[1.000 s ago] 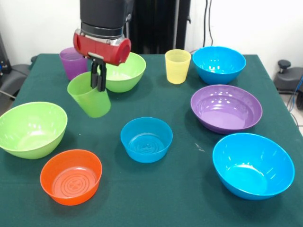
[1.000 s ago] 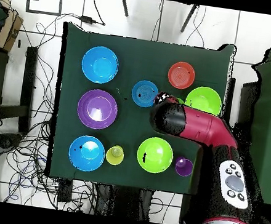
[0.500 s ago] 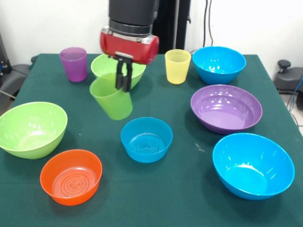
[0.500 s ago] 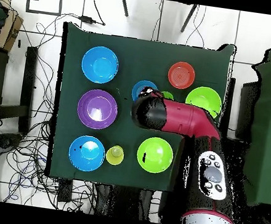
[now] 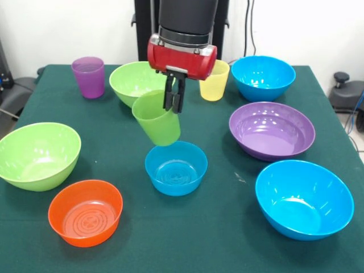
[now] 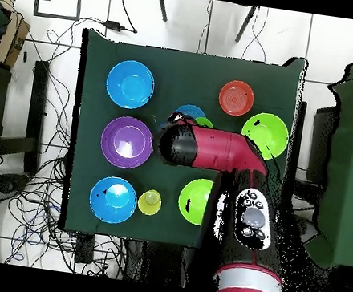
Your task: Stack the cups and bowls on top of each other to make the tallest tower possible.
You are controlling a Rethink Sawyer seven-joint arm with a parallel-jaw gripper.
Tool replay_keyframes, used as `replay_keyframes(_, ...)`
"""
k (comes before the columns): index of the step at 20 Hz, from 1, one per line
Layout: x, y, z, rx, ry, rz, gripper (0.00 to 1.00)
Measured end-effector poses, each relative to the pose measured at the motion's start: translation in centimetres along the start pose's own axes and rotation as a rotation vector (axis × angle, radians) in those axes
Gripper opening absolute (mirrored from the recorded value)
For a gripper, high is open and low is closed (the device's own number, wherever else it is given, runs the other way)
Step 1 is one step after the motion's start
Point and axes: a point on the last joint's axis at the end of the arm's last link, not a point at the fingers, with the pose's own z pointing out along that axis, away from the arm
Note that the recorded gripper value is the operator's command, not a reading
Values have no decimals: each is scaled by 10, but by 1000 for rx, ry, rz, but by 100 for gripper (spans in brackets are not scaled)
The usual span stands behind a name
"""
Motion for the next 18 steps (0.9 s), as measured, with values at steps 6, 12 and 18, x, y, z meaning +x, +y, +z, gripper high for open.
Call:
replay_keyframes(6,9,0,12,15,21,-8,0)
replay_keyframes(12,12,-12,27,45,35,-2,0)
replay_keyframes(18,12,-18,38,70,29,-6,0)
